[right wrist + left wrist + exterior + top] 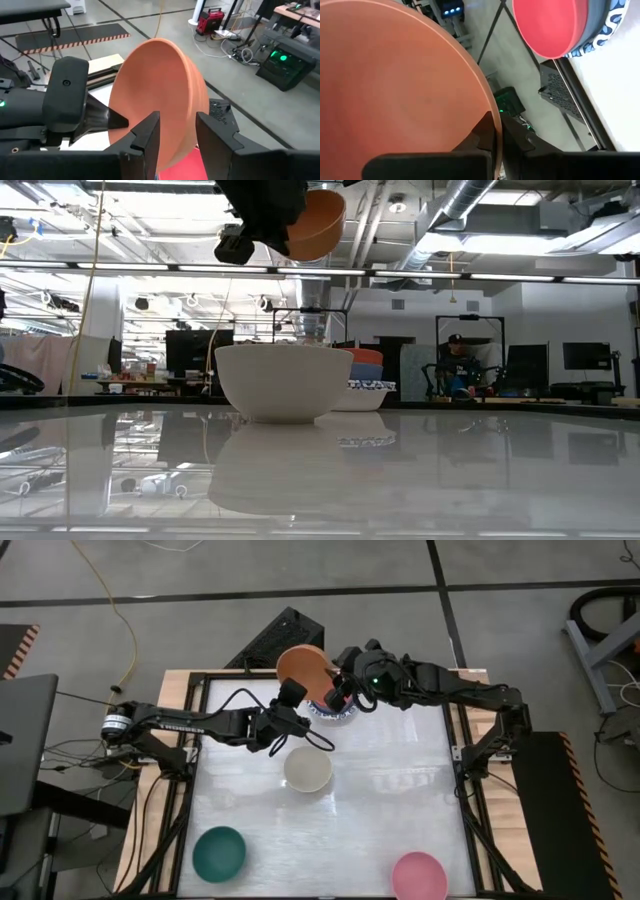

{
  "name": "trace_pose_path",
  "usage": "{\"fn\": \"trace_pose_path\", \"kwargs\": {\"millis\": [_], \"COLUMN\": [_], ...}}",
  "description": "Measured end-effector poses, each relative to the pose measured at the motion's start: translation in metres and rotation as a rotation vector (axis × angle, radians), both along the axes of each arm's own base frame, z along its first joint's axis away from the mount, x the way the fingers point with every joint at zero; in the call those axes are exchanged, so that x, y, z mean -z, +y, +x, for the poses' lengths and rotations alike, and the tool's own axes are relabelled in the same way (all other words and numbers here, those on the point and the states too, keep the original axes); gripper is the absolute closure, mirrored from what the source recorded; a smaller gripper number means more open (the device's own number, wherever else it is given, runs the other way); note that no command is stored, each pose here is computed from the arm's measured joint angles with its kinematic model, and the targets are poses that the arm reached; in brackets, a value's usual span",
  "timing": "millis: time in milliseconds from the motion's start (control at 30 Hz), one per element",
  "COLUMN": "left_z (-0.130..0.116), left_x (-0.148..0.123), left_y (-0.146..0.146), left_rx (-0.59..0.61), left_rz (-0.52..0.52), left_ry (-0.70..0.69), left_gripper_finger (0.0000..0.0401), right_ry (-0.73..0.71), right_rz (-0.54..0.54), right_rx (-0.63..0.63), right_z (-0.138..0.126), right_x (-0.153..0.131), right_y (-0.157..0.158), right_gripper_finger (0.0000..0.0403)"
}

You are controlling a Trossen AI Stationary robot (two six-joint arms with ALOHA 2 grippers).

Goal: Nest bowls inside each other
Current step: Stack the light orange bowl on top of the orange bowl

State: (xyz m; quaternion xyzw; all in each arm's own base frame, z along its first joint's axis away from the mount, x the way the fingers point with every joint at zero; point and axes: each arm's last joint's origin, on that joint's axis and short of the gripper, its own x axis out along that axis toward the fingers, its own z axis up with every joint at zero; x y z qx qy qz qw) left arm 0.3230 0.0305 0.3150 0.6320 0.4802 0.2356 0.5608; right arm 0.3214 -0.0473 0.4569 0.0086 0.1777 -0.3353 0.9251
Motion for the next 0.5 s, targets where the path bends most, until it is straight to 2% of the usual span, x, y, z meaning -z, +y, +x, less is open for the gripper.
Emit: {"fn": "trace_pose_path", "kwargs": {"millis": [500], "left_z": [0.004], "left_x": [-0.007], "left_y": [0.0], "left_rx": [0.026], "left_rz": [0.041], "left_ry": [-0.011], "left_gripper_finger": [0.0401], "right_ry": [0.065], "right_rz": [0.006], "right_rx": [0.062], "right_z": [0.016], "right_x": [0.018], "right_y": [-0.021], "right_gripper_finger": [0.026]}}
